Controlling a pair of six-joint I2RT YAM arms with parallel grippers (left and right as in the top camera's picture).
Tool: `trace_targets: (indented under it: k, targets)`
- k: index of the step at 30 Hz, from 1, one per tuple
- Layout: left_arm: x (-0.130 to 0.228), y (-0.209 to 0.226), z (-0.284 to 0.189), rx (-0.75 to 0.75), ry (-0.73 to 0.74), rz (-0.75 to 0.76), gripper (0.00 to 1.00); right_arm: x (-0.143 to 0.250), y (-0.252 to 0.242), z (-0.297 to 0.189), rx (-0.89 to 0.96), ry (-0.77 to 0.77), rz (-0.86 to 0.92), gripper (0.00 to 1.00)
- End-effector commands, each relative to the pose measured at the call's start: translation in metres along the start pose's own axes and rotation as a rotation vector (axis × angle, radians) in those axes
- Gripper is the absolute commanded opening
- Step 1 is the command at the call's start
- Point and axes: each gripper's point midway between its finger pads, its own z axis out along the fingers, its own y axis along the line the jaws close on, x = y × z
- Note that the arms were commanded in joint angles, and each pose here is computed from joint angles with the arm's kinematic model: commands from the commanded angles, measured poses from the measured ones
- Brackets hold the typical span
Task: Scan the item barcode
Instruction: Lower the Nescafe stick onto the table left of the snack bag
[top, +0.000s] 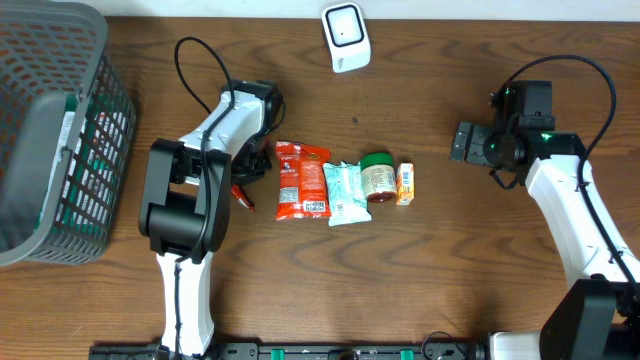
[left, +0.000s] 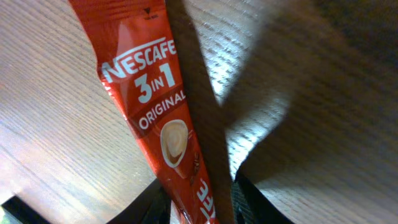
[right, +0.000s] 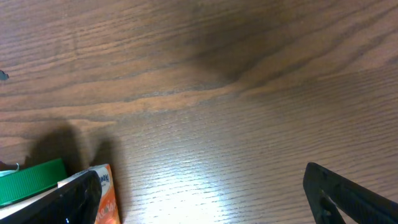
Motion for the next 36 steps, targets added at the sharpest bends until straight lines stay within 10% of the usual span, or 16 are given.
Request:
trace_targets:
  k: [1, 19, 28, 36]
  targets:
    - [-0.003, -0.005, -0.008, 0.043, -0.009, -0.011, 0.35, -0.007, -0.001, -0.007, 0.004, -0.028, -0.004, 0.99]
    - [-0.009, -0.003, -0.026, 0.074, -0.046, -0.02, 0.36, -0.007, -0.001, -0.007, 0.004, -0.028, -0.004, 0.99]
    - [-0.009, -0.004, -0.026, 0.075, -0.047, -0.021, 0.08, -0.007, -0.001, -0.007, 0.004, -0.028, -0.004, 0.99]
    - [-0.012, -0.001, -0.026, 0.06, -0.062, -0.025, 0.07, -0.007, -0.001, -0.007, 0.004, -0.028, -0.004, 0.99]
